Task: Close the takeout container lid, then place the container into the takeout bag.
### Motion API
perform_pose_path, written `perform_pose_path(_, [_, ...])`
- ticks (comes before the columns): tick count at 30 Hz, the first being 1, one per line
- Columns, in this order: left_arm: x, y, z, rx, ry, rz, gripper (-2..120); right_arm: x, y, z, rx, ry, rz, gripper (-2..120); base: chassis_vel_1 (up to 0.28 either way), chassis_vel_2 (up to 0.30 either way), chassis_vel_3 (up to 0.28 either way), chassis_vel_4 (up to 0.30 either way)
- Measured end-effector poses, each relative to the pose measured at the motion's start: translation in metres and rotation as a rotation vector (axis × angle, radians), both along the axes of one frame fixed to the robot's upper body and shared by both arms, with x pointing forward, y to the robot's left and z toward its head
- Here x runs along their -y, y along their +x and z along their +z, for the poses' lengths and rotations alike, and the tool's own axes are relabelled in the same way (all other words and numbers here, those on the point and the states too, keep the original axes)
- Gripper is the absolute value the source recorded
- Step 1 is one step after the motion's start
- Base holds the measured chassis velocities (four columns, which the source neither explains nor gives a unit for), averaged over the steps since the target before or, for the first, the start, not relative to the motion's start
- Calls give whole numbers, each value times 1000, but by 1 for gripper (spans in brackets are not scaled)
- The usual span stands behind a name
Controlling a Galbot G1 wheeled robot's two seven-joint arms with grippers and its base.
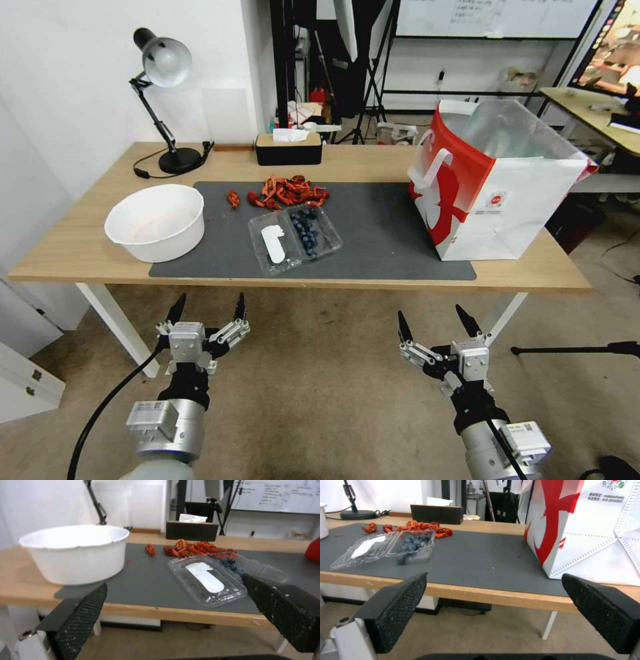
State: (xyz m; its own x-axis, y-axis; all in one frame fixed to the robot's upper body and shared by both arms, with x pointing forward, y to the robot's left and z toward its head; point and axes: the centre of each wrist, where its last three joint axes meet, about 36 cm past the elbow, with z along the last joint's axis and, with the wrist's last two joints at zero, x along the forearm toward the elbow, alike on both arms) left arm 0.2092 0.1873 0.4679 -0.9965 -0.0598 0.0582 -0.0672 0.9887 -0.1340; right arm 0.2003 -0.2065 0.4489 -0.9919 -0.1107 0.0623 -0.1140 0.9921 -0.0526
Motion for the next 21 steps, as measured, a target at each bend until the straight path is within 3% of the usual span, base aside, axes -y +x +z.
perform_pose_path(3, [5, -5, 0, -21, -40, 2, 100, 1, 0, 1, 4, -2, -3, 100, 0, 0, 0, 0])
perform_pose_path(21, [3, -9, -11, -29, -21, -24, 100, 6, 2, 2, 25, -14, -10, 100, 0, 0, 0, 0])
